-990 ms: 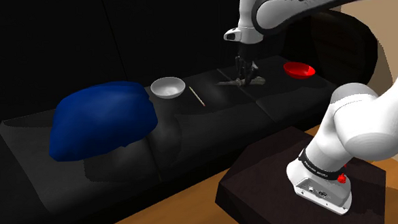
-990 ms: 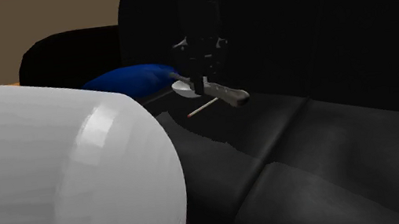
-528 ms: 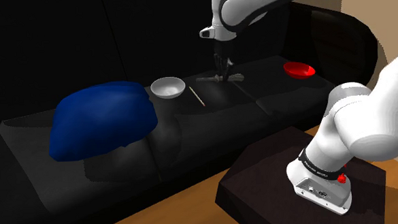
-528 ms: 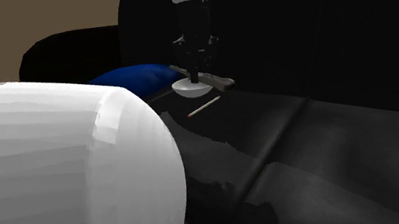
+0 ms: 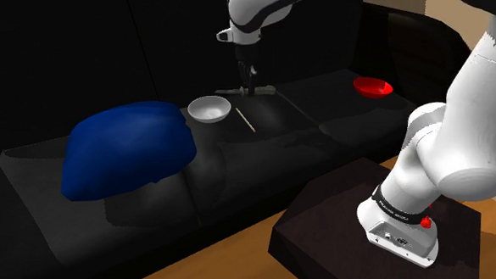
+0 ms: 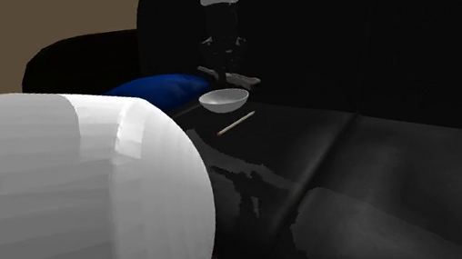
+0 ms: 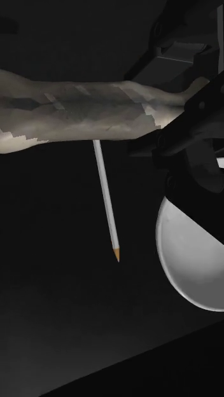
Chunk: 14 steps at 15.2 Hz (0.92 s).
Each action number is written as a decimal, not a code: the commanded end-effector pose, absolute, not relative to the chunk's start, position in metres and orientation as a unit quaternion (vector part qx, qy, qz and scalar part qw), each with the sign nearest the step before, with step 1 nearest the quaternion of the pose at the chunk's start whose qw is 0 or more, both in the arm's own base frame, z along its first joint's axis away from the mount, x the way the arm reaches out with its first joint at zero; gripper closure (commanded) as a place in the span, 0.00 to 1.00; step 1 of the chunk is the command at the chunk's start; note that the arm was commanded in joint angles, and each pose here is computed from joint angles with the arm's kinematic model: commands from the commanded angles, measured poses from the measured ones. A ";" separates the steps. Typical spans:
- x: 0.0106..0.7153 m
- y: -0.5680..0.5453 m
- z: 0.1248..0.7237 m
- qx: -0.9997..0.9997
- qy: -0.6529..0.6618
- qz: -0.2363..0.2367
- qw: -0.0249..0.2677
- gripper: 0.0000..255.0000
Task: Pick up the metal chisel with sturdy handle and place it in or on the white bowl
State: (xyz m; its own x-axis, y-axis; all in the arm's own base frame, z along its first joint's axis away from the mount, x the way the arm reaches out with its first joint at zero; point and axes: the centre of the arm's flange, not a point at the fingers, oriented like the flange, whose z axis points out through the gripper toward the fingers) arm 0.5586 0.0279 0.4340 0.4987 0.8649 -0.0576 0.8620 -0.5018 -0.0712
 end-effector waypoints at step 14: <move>0.702 0.087 0.412 -0.865 -0.499 0.042 0.017 1.00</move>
State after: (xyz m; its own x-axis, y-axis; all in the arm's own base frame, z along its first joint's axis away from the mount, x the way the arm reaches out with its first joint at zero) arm 0.7006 0.0872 0.4179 0.4985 0.8650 -0.0573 0.8622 -0.5015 -0.0715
